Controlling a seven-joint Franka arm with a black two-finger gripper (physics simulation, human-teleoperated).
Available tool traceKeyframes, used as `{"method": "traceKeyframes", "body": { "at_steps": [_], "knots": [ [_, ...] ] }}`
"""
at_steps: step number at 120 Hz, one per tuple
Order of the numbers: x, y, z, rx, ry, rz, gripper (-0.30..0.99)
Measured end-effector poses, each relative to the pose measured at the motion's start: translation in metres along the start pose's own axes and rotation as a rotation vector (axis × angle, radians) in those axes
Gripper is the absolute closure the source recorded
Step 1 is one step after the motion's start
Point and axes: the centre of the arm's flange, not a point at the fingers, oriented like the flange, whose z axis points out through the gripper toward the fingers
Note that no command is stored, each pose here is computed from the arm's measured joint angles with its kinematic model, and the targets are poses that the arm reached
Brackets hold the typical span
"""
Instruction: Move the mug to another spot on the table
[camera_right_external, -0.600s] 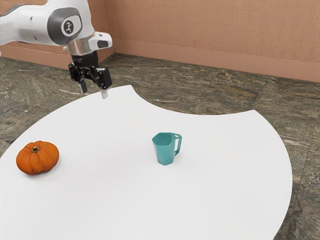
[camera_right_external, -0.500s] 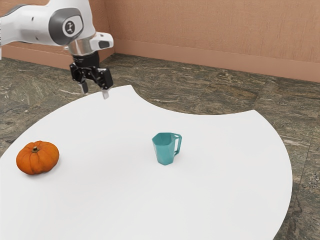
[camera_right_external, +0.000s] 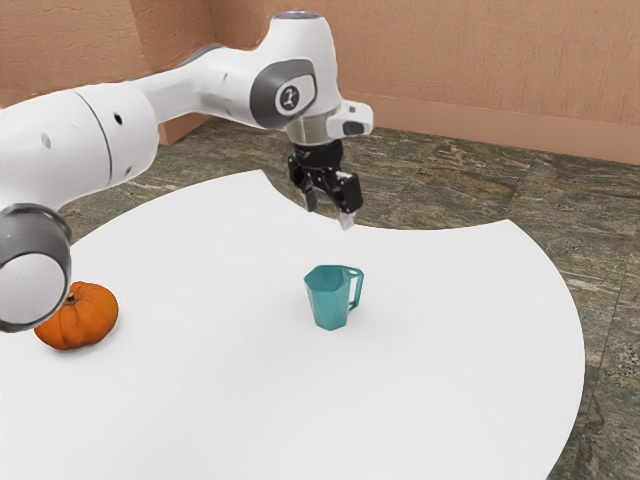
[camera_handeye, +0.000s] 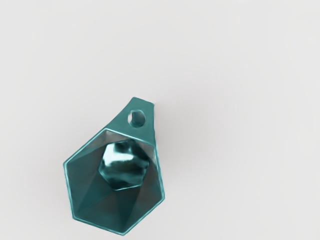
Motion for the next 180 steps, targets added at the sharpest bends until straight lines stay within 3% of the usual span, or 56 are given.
{"method": "traceKeyframes", "body": {
  "at_steps": [26, 46, 64, 93, 112, 138, 180],
  "knots": [
    [0.065, 0.053, 0.055, -0.041, 0.049, 0.160, 0.02],
    [0.087, 0.037, 0.091, -0.005, 0.069, 0.175, 0.03],
    [0.094, 0.018, 0.136, 0.032, 0.052, 0.181, 0.03],
    [0.092, -0.017, 0.188, 0.039, 0.003, 0.160, 0.02],
    [0.087, -0.019, 0.196, 0.040, -0.043, 0.162, 0.03],
    [0.083, -0.019, 0.199, 0.041, -0.080, 0.166, 0.15],
    [0.083, -0.026, 0.196, 0.036, -0.086, 0.149, 0.30]
  ]
}}
